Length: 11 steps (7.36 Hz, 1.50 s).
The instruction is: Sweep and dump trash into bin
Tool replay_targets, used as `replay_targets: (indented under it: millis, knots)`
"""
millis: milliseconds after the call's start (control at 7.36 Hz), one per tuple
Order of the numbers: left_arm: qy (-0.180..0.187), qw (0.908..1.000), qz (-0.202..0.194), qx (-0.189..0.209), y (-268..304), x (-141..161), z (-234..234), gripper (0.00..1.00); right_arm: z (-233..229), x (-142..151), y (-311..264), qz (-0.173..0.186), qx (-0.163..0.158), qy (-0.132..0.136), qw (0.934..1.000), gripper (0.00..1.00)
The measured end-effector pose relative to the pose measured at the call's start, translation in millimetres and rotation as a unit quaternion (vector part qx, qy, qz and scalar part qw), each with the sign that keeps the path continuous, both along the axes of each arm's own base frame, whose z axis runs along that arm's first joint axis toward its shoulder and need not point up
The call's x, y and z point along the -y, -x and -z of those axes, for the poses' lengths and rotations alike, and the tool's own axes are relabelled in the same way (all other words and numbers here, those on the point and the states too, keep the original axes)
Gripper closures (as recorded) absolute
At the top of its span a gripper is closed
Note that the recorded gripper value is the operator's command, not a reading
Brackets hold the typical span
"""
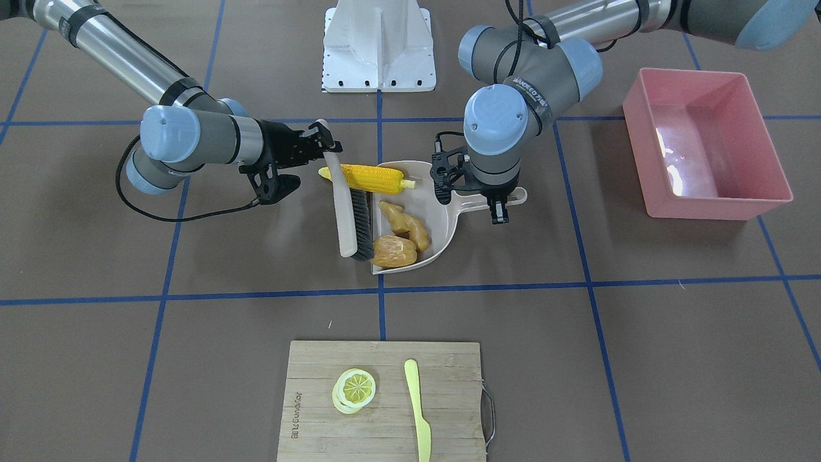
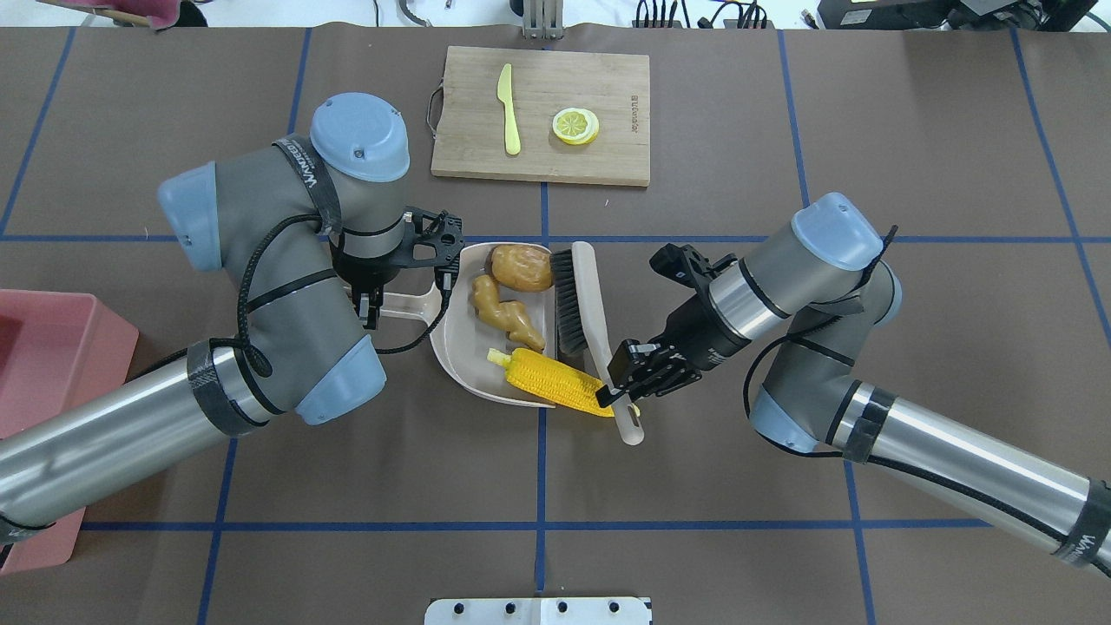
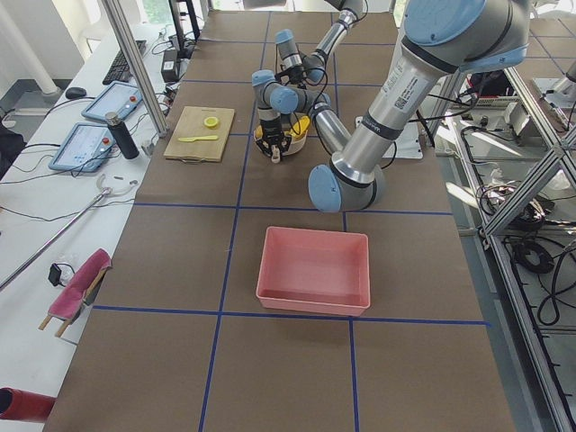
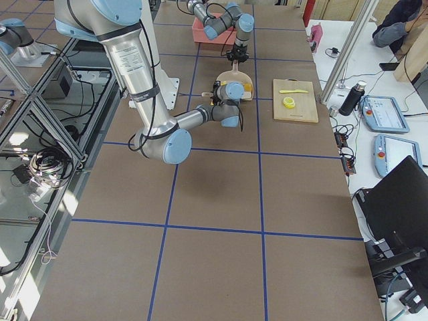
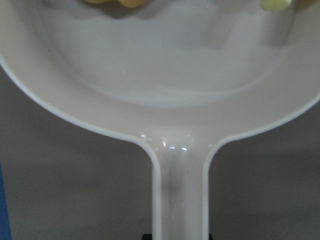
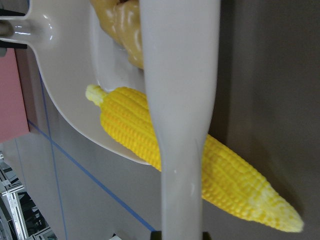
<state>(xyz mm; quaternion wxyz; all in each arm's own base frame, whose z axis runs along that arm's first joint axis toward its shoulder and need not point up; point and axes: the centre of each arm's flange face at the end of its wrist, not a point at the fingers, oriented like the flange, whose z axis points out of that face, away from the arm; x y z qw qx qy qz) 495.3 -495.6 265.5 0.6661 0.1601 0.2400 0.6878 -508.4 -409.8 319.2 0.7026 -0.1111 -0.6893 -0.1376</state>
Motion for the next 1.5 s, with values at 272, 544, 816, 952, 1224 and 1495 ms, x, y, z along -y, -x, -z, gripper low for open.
replay_targets:
  millis: [272,544,816,952,1224,1495]
  knots:
    - [0.001,1.0000,0.000,-0.001,0,0,0,1.00,22,-7,20,-0.005,-0.001,0.002,1.0000,1.00]
    - [0.002,1.0000,-0.002,-0.003,0,-1,1,1.00,29,-4,14,-0.007,0.000,0.006,1.0000,1.00]
    - [0.002,1.0000,-0.002,-0.004,-1,-1,1,1.00,24,19,-25,0.000,-0.003,0.019,0.9998,1.00]
    - [0.002,1.0000,-0.002,-0.005,-1,-1,2,1.00,13,35,-57,0.006,-0.009,0.026,0.9996,1.00]
    - [0.000,1.0000,-0.004,-0.008,-2,-2,3,1.00,-25,40,-115,0.016,-0.026,0.054,0.9981,1.00]
    - [-0.002,0.9999,-0.005,-0.011,-5,-4,4,1.00,-40,22,-144,0.010,-0.056,0.131,0.9897,1.00]
